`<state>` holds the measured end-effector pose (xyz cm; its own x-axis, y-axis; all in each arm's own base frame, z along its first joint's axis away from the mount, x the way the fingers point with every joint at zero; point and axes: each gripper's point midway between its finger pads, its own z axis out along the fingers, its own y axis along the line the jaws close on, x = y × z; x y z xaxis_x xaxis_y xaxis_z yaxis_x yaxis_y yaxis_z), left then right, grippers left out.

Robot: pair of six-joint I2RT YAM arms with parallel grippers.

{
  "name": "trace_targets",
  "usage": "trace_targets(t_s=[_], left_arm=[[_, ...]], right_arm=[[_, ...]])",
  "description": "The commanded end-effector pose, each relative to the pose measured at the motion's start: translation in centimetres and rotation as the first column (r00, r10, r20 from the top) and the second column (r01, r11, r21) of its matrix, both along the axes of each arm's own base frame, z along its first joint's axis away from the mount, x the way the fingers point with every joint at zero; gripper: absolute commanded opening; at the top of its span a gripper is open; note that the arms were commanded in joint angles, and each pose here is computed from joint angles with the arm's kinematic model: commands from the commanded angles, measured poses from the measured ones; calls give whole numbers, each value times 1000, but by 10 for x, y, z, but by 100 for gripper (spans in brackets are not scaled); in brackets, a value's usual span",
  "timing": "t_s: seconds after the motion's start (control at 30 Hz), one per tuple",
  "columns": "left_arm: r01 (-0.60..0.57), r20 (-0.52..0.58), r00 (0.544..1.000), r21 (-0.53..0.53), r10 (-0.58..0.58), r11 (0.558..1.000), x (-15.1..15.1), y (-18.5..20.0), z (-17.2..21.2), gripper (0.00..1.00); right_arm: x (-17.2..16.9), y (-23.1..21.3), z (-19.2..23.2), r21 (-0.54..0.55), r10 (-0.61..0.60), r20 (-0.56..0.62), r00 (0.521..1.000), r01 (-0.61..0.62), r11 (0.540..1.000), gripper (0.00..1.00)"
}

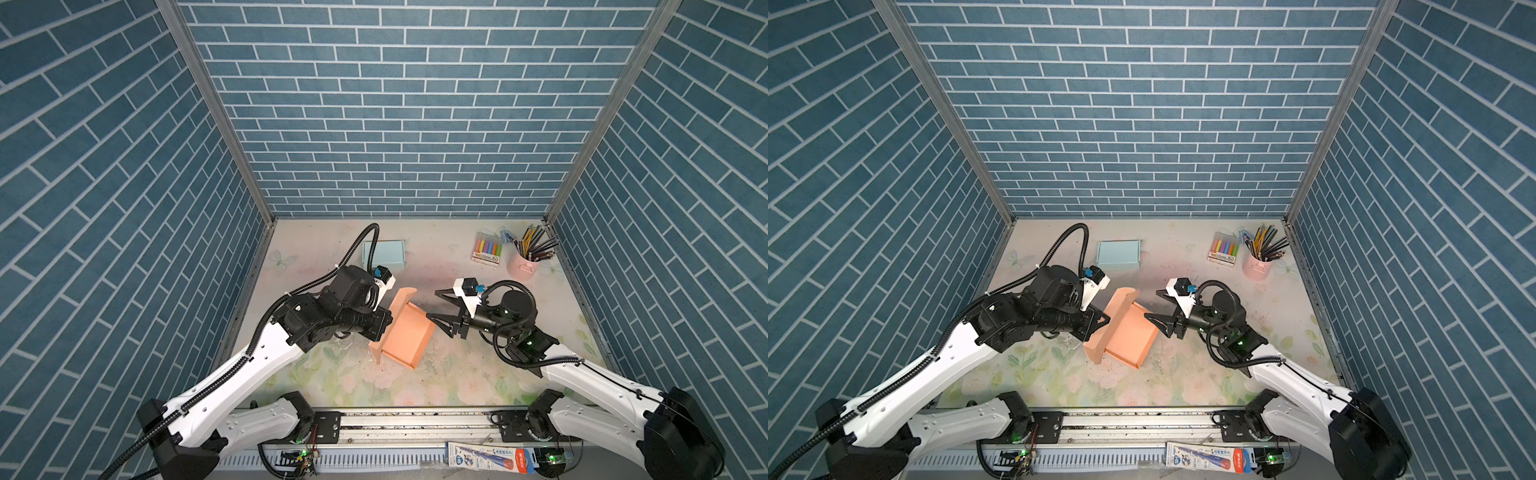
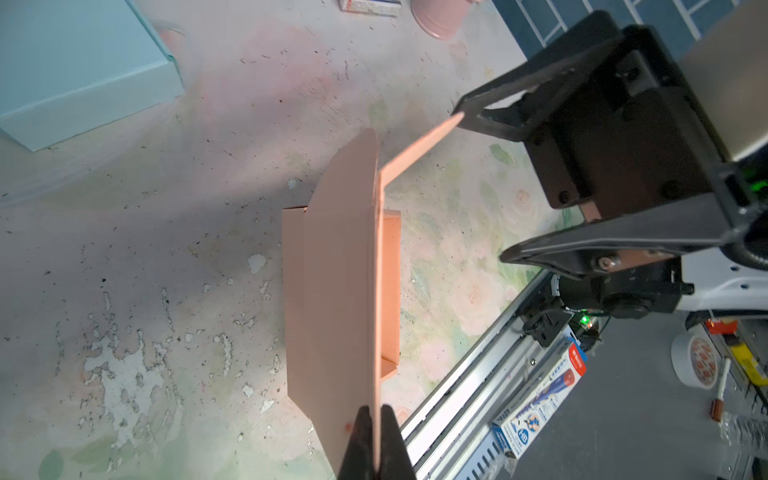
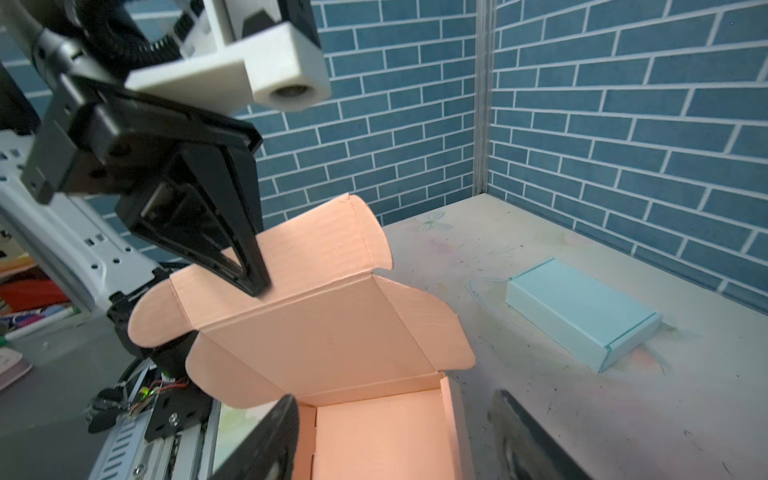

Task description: Fold the paper box

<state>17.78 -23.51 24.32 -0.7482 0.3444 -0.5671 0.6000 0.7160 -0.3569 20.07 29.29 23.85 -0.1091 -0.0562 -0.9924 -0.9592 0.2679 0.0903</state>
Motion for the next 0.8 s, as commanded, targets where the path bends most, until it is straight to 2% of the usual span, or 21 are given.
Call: trace_targets(t_s=[0.0, 0.43, 0.77], left_arm=[[113, -9, 994, 20, -113, 993, -14, -1, 4, 1], [157, -3, 988, 21, -157, 987, -16, -8, 7, 3], [153, 7, 988, 54, -154, 987, -14, -7, 6, 2]], right_arm=[[0, 12, 17, -24, 92, 146, 985, -89, 996, 73], [7, 29, -4, -83, 175, 96, 980, -167, 982, 66], [6, 29, -7, -111, 168, 100, 981, -157, 981, 42]])
